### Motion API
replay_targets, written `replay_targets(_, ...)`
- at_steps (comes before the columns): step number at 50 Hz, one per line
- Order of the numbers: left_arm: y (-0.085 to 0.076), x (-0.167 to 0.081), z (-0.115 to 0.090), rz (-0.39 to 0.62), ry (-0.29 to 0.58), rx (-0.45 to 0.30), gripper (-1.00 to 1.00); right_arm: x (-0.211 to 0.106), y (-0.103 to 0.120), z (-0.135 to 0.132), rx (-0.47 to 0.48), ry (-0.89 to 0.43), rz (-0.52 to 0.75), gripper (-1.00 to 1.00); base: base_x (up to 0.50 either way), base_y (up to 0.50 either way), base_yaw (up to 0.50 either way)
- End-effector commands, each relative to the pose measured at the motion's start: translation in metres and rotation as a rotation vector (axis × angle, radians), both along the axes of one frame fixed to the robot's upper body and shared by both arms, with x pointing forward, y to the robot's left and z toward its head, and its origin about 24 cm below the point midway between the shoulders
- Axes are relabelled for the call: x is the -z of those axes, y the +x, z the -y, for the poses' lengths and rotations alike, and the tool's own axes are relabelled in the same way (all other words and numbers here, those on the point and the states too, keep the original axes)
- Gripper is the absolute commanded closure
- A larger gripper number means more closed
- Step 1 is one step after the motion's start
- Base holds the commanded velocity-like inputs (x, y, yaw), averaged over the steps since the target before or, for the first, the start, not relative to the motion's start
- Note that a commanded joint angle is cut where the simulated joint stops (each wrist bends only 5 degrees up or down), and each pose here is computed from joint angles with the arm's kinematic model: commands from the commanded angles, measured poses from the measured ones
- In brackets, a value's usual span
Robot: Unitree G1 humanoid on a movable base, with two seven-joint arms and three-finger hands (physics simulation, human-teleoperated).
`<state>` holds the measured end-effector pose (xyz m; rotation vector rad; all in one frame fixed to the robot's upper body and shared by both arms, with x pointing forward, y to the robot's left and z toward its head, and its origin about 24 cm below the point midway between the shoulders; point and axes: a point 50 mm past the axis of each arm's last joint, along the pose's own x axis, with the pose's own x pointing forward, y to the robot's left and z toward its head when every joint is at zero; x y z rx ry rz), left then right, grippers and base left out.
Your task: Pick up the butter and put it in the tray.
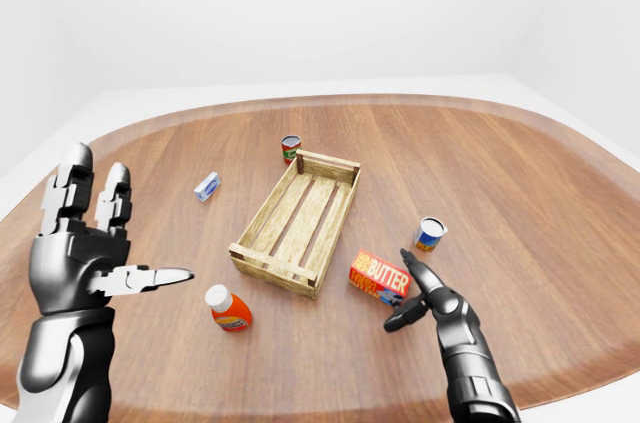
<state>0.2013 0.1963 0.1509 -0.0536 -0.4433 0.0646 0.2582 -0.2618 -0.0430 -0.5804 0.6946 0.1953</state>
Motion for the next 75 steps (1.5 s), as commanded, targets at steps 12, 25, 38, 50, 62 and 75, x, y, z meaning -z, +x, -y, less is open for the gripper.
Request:
replay_targets(12, 0.0, 0.003, 0.002, -0.013, 0.004, 0.005, -1.0, 0.018, 0.001, 0.004, 0.063, 0.0, -0.111, -1.0, 0.0, 0.0, 0.0)
replay_targets(25, 0.002, 0.005, 0.003, -0.026, 0.005, 0.006, -1.0, -0.003, 0.02, 0.001, -0.005, -0.029, -0.034, -1.0, 0.0, 0.0, 0.0)
replay_targets(38, 0.001, 0.003, 0.001, -0.014, 0.004, 0.002, -1.0, -0.01, 0.029, -0.005, -0.038, -0.047, -0.018, -0.34, 0.0, 0.0, 0.0)
replay_targets(50, 0.001, 0.004, 0.002, -0.022, 0.006, 0.003, -1.0, -0.009, 0.029, -0.006, -0.036, -0.044, -0.023, 1.0, 0.0, 0.0, 0.0)
replay_targets(62, 0.003, 0.007, 0.003, -0.035, 0.008, 0.004, -1.0, -0.016, 0.029, -0.006, -0.063, -0.048, 0.008, 1.0, 0.0, 0.0, 0.0)
replay_targets(75, 0.002, 0.006, 0.004, -0.032, 0.009, 0.005, -1.0, -0.059, 0.035, -0.01, -0.185, -0.096, 0.159, 1.0, 0.0, 0.0, 0.0)
